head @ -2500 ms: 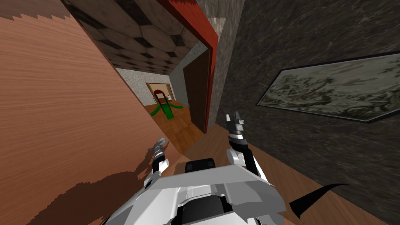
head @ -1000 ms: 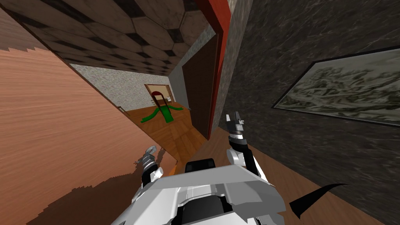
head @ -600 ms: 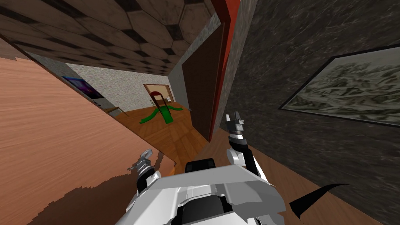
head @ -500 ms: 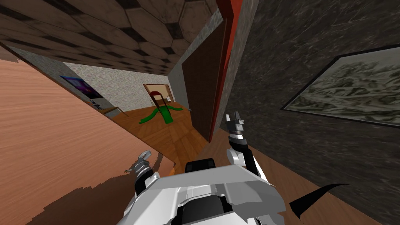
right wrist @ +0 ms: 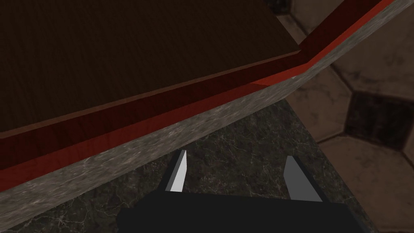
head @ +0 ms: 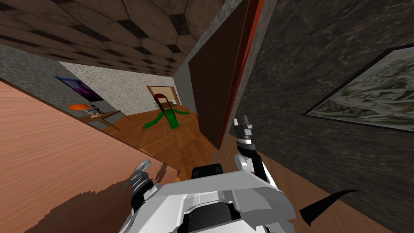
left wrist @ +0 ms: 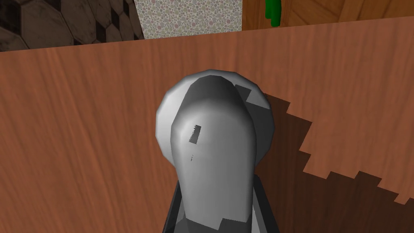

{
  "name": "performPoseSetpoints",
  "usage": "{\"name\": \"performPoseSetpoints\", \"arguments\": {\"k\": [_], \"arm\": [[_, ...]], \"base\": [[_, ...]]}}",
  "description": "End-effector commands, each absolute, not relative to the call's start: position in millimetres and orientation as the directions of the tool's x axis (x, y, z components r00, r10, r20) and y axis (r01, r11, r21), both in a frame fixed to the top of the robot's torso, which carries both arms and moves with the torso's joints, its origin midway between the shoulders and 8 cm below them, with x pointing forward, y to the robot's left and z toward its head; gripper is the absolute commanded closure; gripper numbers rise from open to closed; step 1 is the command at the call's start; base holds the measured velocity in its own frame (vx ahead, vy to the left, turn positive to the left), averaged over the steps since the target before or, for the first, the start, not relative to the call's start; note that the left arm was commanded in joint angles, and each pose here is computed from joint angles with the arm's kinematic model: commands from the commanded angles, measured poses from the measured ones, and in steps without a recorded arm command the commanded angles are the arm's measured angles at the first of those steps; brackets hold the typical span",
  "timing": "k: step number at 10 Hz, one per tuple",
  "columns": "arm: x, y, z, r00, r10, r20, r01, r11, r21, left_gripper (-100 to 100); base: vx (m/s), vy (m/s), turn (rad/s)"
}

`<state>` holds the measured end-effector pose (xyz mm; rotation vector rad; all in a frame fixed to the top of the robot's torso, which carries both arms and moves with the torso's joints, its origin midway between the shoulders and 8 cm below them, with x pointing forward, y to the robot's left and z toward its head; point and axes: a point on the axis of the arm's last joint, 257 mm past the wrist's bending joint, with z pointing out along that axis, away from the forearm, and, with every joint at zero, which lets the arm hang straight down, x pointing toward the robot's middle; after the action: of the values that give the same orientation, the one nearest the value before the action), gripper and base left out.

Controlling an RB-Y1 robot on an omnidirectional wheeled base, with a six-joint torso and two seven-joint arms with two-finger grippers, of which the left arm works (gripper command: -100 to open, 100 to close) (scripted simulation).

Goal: Push the door open

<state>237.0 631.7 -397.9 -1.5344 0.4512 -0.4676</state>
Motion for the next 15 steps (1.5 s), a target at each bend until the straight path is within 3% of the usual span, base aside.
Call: {"name": "performPoseSetpoints", "arguments": {"k": [1, 15], "arm": [[210.3, 643.0, -399.7, 0.857, -0.515, 0.006, -0.002, -0.015, -1.0, 100], [146.9, 668.4, -397.4, 0.91, -0.415, 0.0, -0.006, -0.013, -1.0, 100]], "base": [[0.114, 0.048, -0.018], [0.115, 0.031, 0.012]]}}
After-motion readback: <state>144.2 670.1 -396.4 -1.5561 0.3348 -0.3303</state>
